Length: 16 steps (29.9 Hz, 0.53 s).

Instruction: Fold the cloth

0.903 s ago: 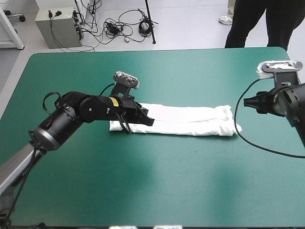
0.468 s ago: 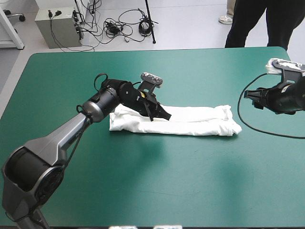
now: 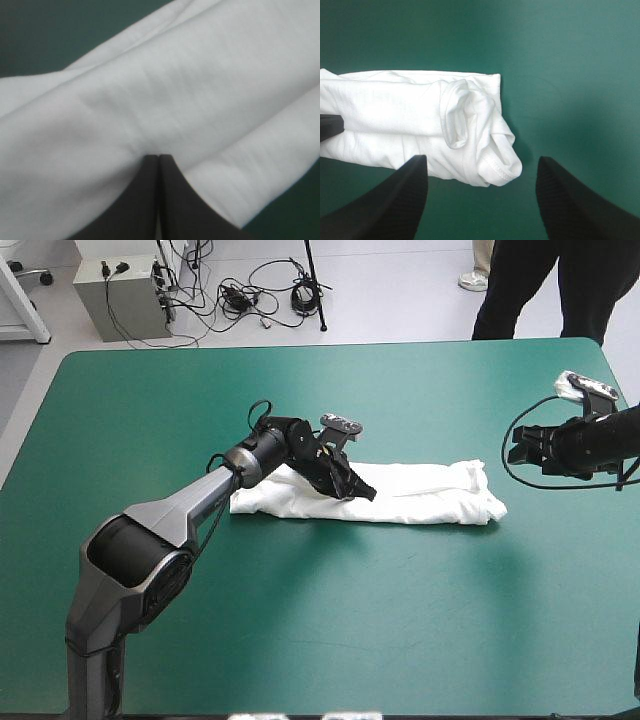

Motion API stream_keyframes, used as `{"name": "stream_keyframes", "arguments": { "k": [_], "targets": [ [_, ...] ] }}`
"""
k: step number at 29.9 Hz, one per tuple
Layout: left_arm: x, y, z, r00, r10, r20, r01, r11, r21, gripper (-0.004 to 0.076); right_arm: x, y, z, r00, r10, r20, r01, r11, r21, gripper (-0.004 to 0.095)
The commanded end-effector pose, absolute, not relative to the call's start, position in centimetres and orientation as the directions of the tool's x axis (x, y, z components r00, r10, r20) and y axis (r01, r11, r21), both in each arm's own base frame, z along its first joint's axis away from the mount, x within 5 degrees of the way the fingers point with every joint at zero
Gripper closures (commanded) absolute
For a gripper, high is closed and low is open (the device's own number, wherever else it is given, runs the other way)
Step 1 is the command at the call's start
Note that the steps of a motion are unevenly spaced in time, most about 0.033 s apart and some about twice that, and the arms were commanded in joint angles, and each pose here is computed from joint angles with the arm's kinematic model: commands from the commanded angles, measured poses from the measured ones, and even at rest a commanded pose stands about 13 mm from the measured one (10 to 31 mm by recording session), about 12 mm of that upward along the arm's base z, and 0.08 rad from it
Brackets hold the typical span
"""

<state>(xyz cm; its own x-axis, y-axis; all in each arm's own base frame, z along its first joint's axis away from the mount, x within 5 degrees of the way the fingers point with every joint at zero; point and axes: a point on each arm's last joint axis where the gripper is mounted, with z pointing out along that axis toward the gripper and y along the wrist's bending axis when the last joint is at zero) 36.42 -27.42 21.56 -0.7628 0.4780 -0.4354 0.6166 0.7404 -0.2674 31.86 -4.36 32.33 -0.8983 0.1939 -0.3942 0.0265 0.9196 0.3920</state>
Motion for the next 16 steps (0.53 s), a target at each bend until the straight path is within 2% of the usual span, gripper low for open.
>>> {"name": "stream_keyframes", "arguments": {
  "k": [1, 11, 16],
  "targets": [
    [36.1, -28.3, 24.3, -0.731, 0.455, -0.509, 0.637, 0.723, -0.269, 0.0733, 32.1, -4.3, 33.5, -0.871, 0.201, -0.449, 0.0, 0.913, 0.408, 0.0266],
    [35.9, -28.6, 23.5, -0.734, 0.478, -0.481, 0.642, 0.72, -0.265, 0.0733, 34.6, -4.5, 29.2, -0.922, 0.196, -0.333, 0.013, 0.877, 0.481, 0.0244],
    [35.9, -28.4, 23.6, -0.725, 0.497, -0.476, 0.652, 0.718, -0.244, 0.0733, 35.9, -2.7, 26.7, -0.955, 0.124, -0.271, -0.028, 0.868, 0.496, 0.0246]
  ]
}}
